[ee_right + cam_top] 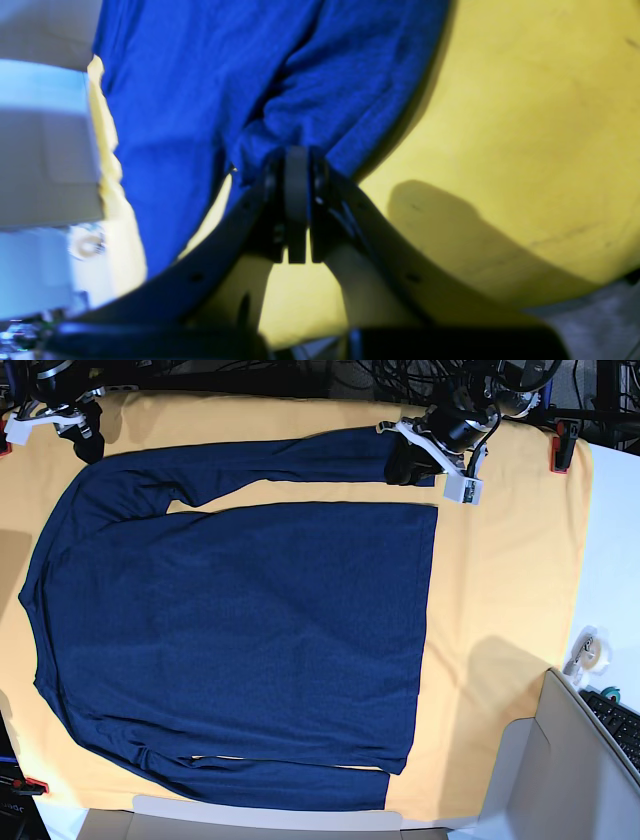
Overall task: Fold the T-shirt properly
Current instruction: 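Lower both grippers onto the shirt's shoulder edge corners, then pinch the shoulder edge corners with both grippers and lift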
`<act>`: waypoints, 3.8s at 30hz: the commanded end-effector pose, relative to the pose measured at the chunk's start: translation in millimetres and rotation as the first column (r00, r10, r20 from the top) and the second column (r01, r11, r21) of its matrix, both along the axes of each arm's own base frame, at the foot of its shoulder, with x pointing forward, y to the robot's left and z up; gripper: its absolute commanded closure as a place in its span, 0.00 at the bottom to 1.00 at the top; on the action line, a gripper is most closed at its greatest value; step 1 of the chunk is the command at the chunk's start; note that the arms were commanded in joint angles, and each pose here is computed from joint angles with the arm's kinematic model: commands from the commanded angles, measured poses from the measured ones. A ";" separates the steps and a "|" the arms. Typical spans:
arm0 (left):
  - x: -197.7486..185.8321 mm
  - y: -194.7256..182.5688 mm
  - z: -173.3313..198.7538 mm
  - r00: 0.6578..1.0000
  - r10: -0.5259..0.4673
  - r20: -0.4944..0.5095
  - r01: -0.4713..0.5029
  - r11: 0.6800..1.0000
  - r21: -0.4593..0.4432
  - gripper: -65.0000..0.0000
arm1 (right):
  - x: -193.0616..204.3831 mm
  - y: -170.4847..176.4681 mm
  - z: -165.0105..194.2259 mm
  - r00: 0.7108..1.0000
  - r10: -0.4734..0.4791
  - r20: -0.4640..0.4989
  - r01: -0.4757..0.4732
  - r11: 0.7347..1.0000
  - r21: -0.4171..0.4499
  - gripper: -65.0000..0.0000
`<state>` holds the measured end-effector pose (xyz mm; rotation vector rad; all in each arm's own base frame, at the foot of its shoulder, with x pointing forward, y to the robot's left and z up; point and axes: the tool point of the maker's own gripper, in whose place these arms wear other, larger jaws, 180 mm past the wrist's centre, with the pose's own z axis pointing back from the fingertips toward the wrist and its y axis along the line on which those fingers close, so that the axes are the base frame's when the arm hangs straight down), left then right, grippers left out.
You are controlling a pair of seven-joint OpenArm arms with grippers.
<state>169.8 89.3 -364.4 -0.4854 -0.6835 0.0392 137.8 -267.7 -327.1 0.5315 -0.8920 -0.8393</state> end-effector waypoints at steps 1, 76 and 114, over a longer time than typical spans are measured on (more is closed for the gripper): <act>3.0 0.2 7.1 1.000 -0.001 0.023 0.001 1.000 -0.010 0.83 | 1.5 -0.3 7.6 1.000 0.001 0.022 -0.001 1.000 0.009 1.00; -24.1 73.3 -36.3 0.917 0.162 -0.365 -0.260 0.936 -0.237 0.74 | 37.4 -13.7 -46.9 0.987 -0.160 -0.030 0.163 0.958 0.237 1.00; -21.3 10.2 -14.2 0.960 -0.122 -0.250 0.060 0.969 -0.241 1.00 | 37.7 -6.3 -44.7 0.993 -0.108 -0.040 0.114 0.964 0.242 1.00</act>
